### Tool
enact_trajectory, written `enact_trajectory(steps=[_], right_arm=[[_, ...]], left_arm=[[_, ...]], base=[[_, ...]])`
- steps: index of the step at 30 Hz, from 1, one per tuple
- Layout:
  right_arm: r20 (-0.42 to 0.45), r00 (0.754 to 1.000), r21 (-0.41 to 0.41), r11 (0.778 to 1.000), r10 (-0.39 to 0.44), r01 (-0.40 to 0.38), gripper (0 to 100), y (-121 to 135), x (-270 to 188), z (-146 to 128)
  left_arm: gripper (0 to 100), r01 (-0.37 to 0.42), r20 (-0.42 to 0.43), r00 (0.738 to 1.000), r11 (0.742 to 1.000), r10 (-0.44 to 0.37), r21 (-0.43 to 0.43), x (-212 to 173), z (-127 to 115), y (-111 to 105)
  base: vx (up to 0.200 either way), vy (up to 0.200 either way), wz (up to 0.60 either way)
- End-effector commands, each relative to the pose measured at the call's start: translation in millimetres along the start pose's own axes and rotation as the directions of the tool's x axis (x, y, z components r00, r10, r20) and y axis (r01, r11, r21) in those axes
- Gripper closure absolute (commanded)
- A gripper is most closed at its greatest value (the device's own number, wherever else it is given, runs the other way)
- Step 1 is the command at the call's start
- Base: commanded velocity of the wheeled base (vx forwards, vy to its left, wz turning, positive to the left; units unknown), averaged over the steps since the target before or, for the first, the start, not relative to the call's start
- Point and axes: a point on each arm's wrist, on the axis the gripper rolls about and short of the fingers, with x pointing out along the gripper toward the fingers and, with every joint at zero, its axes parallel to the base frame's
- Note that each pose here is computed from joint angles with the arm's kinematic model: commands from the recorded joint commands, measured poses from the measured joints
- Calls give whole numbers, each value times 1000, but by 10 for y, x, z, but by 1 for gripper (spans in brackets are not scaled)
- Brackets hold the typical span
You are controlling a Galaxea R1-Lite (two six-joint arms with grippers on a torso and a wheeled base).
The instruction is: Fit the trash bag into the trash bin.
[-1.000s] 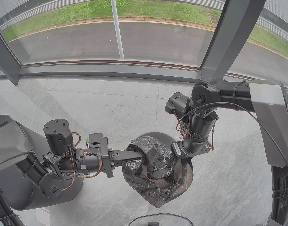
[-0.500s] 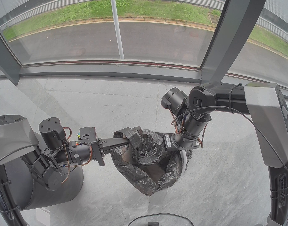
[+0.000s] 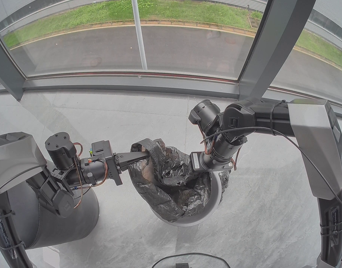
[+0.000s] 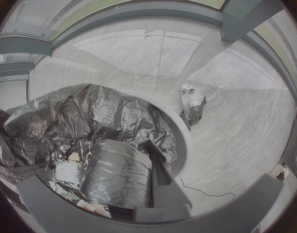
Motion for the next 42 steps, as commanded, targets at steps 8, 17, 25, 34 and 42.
enact_trajectory(steps=[8,17,25,34,42], right_arm=[[-11,999,-44,998,-38,37,100,114,73,-88],[37,995,-46,994,-94,96,100,140,-101,-101],[113,992,-1,998,-58,59,100,173,-357,-56],[101,994,-26,999,-43,45,100,323,-254,-180],[15,997,-86,993,-81,82,100,292,72,-428]], left_arm=[[100,-48,7,999,997,48,-58,-28,19,279],[100,-85,-16,996,991,84,-104,-68,-130,367],[100,-110,-26,994,985,107,-135,-96,-251,389],[100,-142,-4,990,976,143,-165,-37,-317,500],[100,-139,-2,990,977,141,-162,-31,-301,502]], base=[[0,0,0],[0,0,0],[0,0,0],[0,0,0],[0,0,0]])
